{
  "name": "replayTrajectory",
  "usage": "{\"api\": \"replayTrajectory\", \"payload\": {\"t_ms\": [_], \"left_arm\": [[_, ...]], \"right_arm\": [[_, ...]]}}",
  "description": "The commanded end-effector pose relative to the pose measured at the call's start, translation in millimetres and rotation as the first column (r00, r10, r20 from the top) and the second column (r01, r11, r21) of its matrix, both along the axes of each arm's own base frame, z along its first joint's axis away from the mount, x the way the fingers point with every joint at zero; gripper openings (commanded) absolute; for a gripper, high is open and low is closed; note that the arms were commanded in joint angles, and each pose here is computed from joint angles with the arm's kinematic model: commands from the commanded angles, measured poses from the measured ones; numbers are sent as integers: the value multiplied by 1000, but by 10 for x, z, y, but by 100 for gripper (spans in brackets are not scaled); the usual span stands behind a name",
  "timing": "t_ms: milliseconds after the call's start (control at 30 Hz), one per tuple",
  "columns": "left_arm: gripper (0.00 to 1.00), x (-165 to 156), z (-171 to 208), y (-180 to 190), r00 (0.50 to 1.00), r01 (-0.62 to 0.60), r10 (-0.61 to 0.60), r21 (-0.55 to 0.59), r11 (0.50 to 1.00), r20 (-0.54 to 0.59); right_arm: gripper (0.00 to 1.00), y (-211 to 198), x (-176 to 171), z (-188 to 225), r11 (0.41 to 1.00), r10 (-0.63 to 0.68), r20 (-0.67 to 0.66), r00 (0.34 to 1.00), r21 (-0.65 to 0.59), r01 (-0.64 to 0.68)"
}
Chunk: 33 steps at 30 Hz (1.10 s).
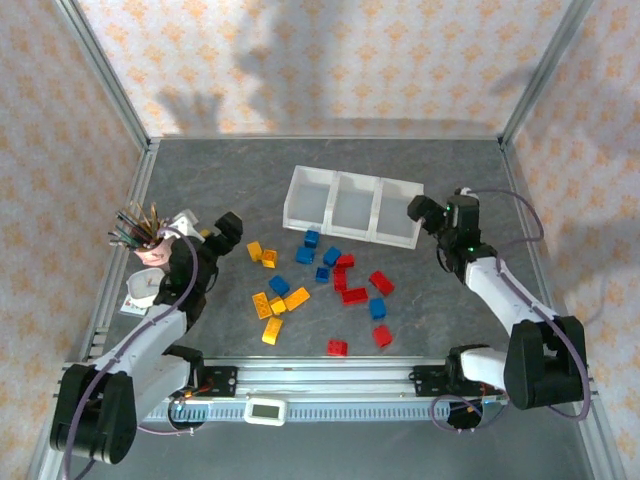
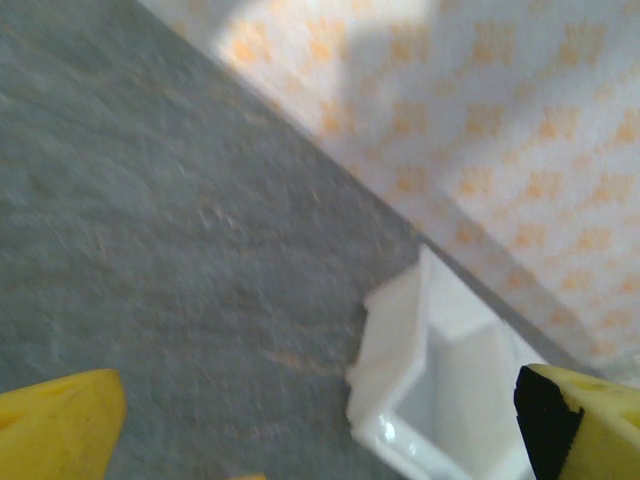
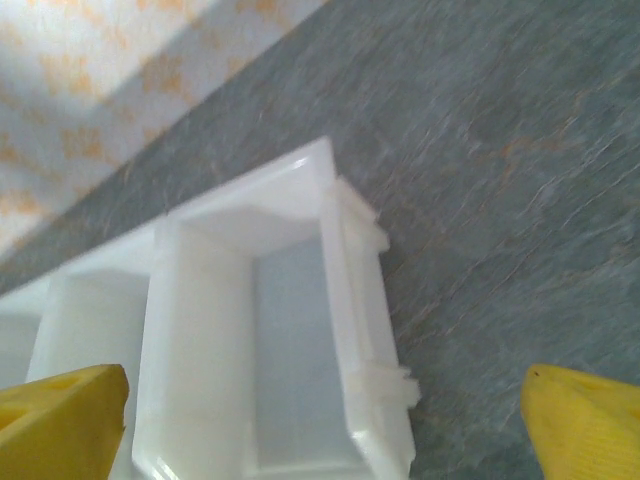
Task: Sort the legos into containers by color
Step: Pick up the lego from the center of the table.
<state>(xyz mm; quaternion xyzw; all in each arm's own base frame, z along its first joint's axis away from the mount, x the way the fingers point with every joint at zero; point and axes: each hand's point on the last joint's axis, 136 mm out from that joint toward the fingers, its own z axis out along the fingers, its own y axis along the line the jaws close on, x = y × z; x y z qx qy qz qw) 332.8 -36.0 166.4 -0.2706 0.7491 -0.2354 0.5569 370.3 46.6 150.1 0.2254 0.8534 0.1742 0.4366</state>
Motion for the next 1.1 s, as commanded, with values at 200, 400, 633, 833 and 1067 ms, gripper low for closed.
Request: {"api": "replayTrajectory", "payload": {"t_ms": [200,400,633,833,1067], "left_arm": [[99,-252,-120,-615,979,165,-173,-77,983,-109],[99,-336,-75,-1064,948,288,-291,-38,957,-133],[99,-321,-93,-1388,924,346,-341,-3,938,-175],[99,-321,-100,-1360,932,313,-310,-15,950,-190],[99,-364,-17,-1206,949,264,-257,14,964,-185]], "right_arm": [[100,415,-411,-270,981,180,-203,962,-30,-190],[100,762,-605,-365,954,243,-277,930,-105,-281],[100,1302,-643,-373,892,357,-323,877,-162,-422],[96,1723,-648,-478,784,447,-389,805,-264,-562],[88,2024,-578,-672,653,485,-475,734,-362,-665]]}}
